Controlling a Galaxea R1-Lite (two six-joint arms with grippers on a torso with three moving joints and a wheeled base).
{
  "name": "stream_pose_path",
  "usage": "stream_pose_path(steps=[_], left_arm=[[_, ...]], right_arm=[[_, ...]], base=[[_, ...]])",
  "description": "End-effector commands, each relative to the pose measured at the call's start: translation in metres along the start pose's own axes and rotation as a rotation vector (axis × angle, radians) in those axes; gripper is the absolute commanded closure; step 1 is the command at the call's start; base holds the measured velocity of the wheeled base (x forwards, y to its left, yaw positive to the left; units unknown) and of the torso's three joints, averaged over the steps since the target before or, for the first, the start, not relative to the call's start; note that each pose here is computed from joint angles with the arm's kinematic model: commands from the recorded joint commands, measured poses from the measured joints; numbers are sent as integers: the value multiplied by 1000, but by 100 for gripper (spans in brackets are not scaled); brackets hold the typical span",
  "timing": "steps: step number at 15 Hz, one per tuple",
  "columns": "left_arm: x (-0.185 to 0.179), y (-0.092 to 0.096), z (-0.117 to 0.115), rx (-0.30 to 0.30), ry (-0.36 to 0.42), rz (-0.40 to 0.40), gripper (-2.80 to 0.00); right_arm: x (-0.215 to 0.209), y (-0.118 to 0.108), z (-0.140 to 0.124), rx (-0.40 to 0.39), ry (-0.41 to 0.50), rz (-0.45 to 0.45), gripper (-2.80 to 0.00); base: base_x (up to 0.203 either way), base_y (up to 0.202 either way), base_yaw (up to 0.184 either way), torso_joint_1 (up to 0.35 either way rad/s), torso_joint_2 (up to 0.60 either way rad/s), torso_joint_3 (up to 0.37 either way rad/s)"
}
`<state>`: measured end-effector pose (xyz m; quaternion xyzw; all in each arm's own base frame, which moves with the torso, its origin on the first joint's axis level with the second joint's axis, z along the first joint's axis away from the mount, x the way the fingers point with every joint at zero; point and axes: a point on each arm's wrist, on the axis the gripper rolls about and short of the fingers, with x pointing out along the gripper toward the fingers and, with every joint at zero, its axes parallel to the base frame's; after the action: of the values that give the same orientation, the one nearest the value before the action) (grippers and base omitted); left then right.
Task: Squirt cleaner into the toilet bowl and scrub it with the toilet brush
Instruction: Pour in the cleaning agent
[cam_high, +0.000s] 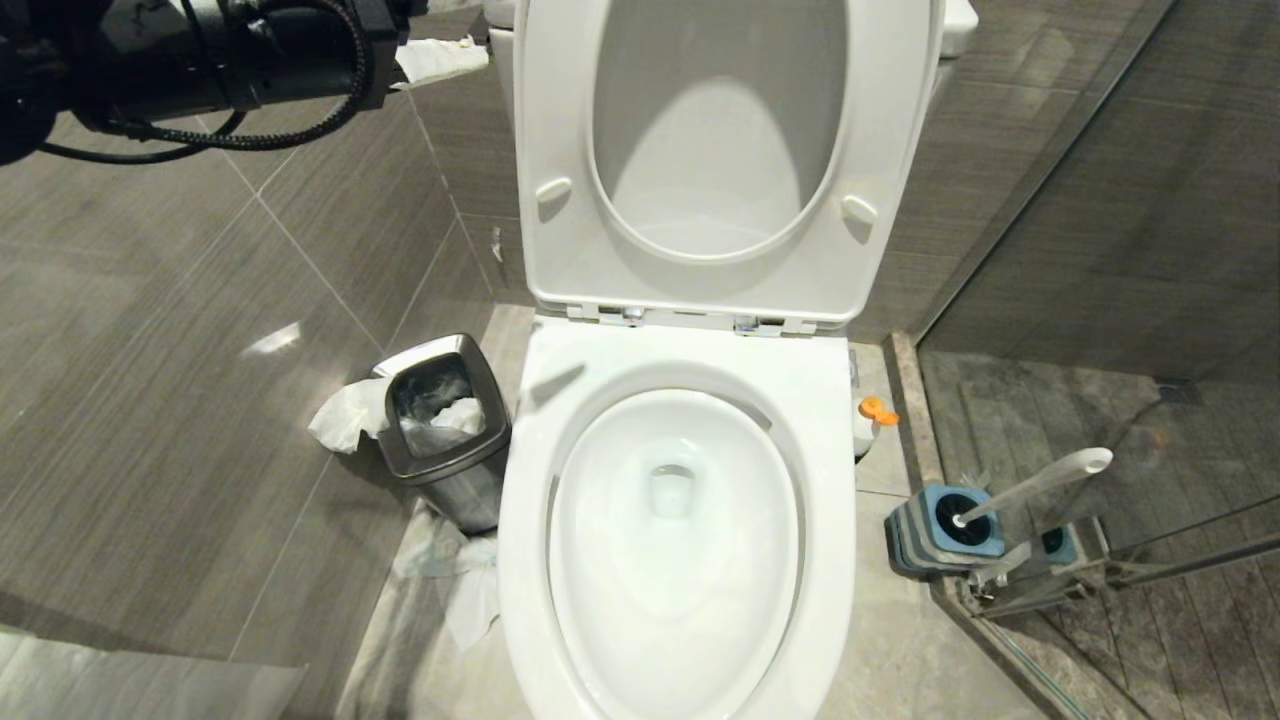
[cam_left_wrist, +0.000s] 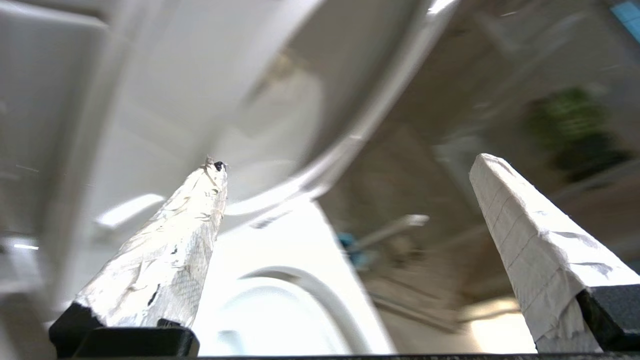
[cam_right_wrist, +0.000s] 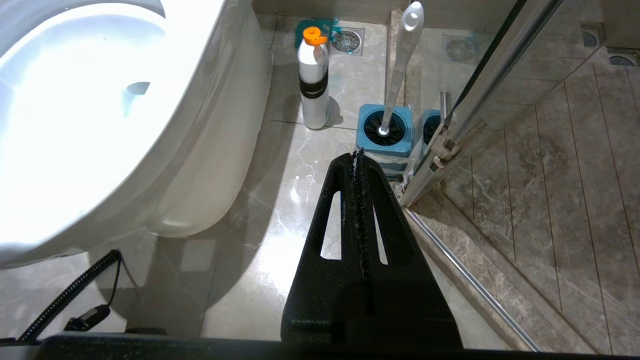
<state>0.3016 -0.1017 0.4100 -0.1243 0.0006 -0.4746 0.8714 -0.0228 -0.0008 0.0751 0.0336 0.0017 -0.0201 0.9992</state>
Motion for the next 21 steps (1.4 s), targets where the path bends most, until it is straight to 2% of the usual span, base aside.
stream_pose_path(steps=[1, 3, 5, 6, 13, 16, 18, 21], left_arm=[[0, 0, 3, 100, -33, 105, -280], [-1, -2, 5, 176, -60, 209, -280], [-4, -5, 8, 205, -75, 241, -280], [-5, -6, 9, 207, -81, 254, 0], [-14, -14, 18, 221, -126, 327, 0], [-23, -21, 25, 228, -168, 412, 0], [-32, -30, 32, 241, -196, 421, 0], [-58, -57, 51, 282, -269, 423, 0]], right_arm=[[0, 0, 0, 0, 0, 0, 0], [0, 0, 0, 0, 0, 0, 0], [0, 0, 0, 0, 0, 0, 0], [0, 0, 0, 0, 0, 0, 0], [0, 0, 0, 0, 0, 0, 0], [0, 0, 0, 0, 0, 0, 0], [0, 0, 0, 0, 0, 0, 0], [0, 0, 0, 0, 0, 0, 0]], base=[[0, 0, 0, 0, 0, 0], [0, 0, 0, 0, 0, 0], [0, 0, 0, 0, 0, 0], [0, 0, 0, 0, 0, 0], [0, 0, 0, 0, 0, 0], [0, 0, 0, 0, 0, 0], [0, 0, 0, 0, 0, 0], [0, 0, 0, 0, 0, 0]])
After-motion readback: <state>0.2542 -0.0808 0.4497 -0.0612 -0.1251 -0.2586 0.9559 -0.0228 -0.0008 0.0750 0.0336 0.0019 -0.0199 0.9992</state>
